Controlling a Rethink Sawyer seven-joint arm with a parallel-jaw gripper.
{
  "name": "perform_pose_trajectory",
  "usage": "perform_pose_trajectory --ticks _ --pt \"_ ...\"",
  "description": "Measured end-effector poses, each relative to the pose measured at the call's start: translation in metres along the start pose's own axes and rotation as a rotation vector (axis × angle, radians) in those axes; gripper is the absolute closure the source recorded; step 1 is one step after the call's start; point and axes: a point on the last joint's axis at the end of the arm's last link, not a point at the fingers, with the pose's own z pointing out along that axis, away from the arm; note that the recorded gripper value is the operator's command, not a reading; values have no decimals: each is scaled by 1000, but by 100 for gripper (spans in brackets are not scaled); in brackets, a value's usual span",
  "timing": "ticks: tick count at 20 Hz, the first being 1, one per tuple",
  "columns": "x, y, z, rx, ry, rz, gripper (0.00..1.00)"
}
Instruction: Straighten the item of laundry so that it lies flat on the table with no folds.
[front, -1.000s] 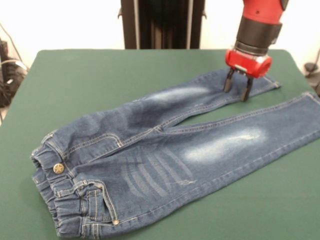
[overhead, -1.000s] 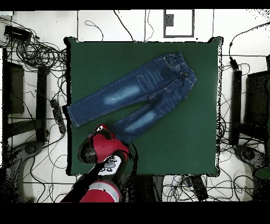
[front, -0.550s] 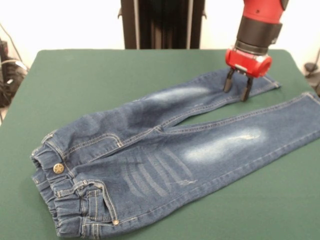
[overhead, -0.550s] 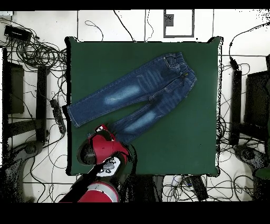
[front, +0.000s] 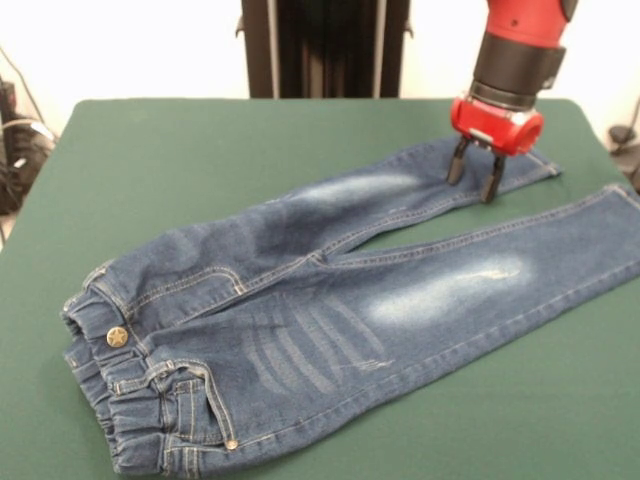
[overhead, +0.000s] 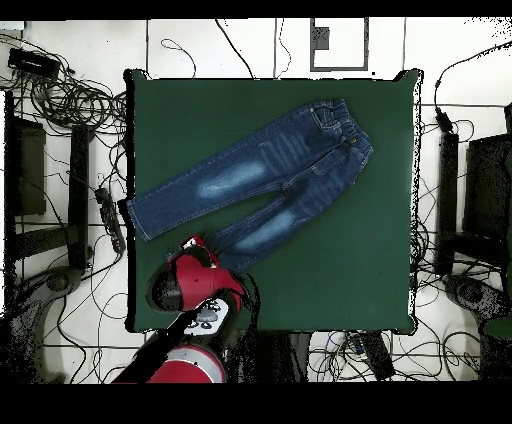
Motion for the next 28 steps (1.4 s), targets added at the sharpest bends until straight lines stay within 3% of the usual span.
perform_pose_trajectory --ticks 13,28 --pt "2 1 -1 1 -14 79 0" --pt "13 6 -4 -17 -36 120 0"
